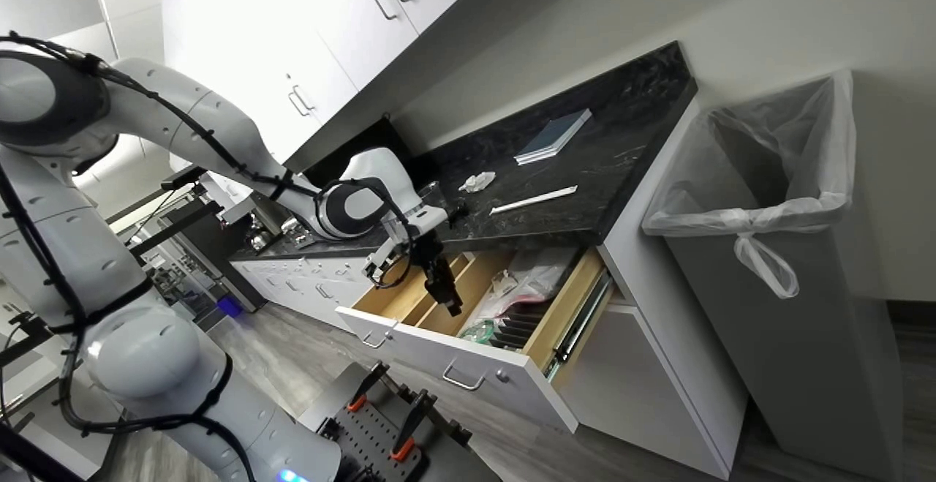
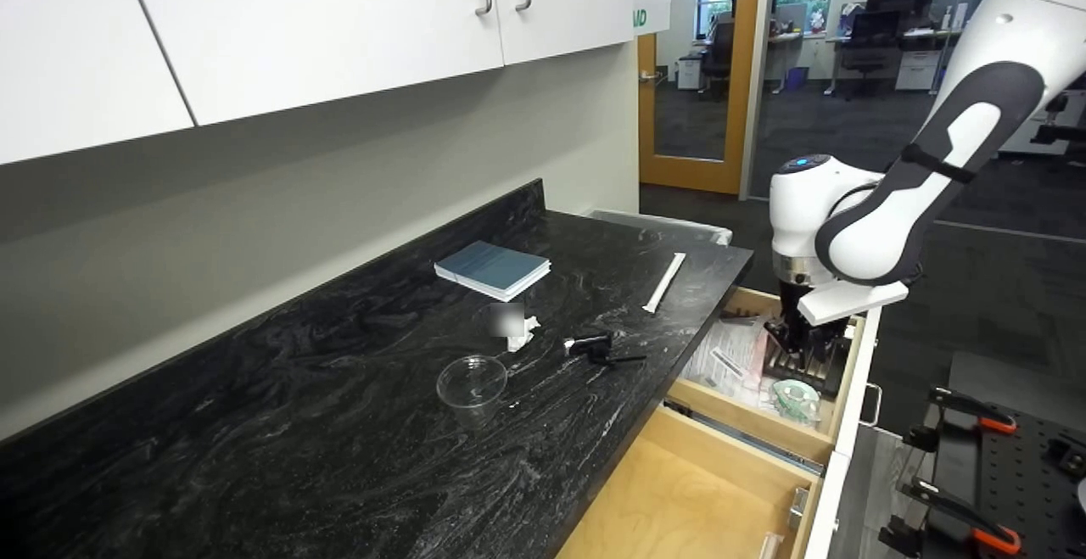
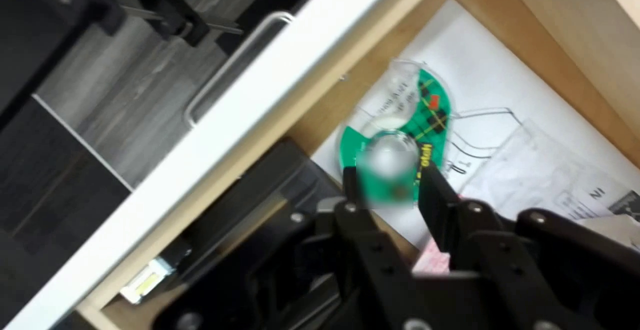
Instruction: Open the first and second top drawers from the right of the cabinet. Pick up the tape from the first drawer and put it in the second drawer.
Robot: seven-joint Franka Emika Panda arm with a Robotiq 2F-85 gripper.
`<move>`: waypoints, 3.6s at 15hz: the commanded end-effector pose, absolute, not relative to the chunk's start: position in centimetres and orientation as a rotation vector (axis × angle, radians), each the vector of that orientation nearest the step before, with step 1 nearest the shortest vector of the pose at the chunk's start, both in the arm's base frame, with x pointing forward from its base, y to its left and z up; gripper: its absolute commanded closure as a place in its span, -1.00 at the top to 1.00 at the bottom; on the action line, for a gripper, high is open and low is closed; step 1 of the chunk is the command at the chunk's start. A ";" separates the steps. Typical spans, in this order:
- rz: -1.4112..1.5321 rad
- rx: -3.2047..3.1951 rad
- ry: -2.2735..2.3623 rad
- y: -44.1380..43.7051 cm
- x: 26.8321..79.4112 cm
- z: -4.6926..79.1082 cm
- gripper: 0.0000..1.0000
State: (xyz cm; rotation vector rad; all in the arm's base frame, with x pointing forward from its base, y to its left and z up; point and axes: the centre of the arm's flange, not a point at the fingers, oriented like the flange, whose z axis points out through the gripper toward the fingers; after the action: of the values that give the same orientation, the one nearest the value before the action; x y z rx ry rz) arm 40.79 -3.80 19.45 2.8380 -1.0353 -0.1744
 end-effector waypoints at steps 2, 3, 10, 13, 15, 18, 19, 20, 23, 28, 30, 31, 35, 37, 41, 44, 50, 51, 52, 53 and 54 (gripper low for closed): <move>-0.174 2.829 -0.821 -4.5 40.4 21.1 0.50; -0.122 2.843 -0.785 -4.5 40.5 20.8 0.63; -0.042 2.905 -0.723 -3.3 40.0 16.8 1.00; -0.041 2.906 -0.732 -3.6 39.4 15.1 1.00; -0.028 2.902 -0.749 -3.8 39.3 14.1 1.00; -0.046 2.912 -0.753 -4.0 39.4 12.7 1.00; -0.053 2.918 -0.753 -3.9 39.5 12.2 1.00; -0.058 2.921 -0.758 -3.7 39.5 11.9 1.00; -0.040 2.924 -0.770 -3.2 39.7 10.8 1.00; 0.001 2.917 -0.863 -2.6 40.2 9.7 1.00; -0.011 2.905 -0.886 -2.4 40.3 9.0 1.00; -0.017 2.900 -0.896 -2.3 40.4 8.7 1.00; -0.022 2.889 -0.925 -1.9 40.5 8.0 0.47; -0.011 2.886 -0.938 -1.7 40.6 8.4 0.29; 0.008 2.878 -0.974 -1.6 40.2 10.3 0.29; 0.032 2.909 -0.962 -1.6 40.2 14.1 0.29; -0.031 2.996 -0.853 -0.1 40.9 22.5 0.29; -0.072 3.001 -0.811 0.5 40.8 23.8 0.29; -0.101 3.016 -0.753 1.7 40.6 25.3 0.29; -0.113 3.031 -0.707 3.0 40.3 26.5 0.29; -0.109 3.043 -0.664 4.9 39.8 27.6 0.29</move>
State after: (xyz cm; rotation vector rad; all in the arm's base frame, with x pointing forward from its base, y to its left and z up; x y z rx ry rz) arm 41.55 1.43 22.49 2.9909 -0.7777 -0.0834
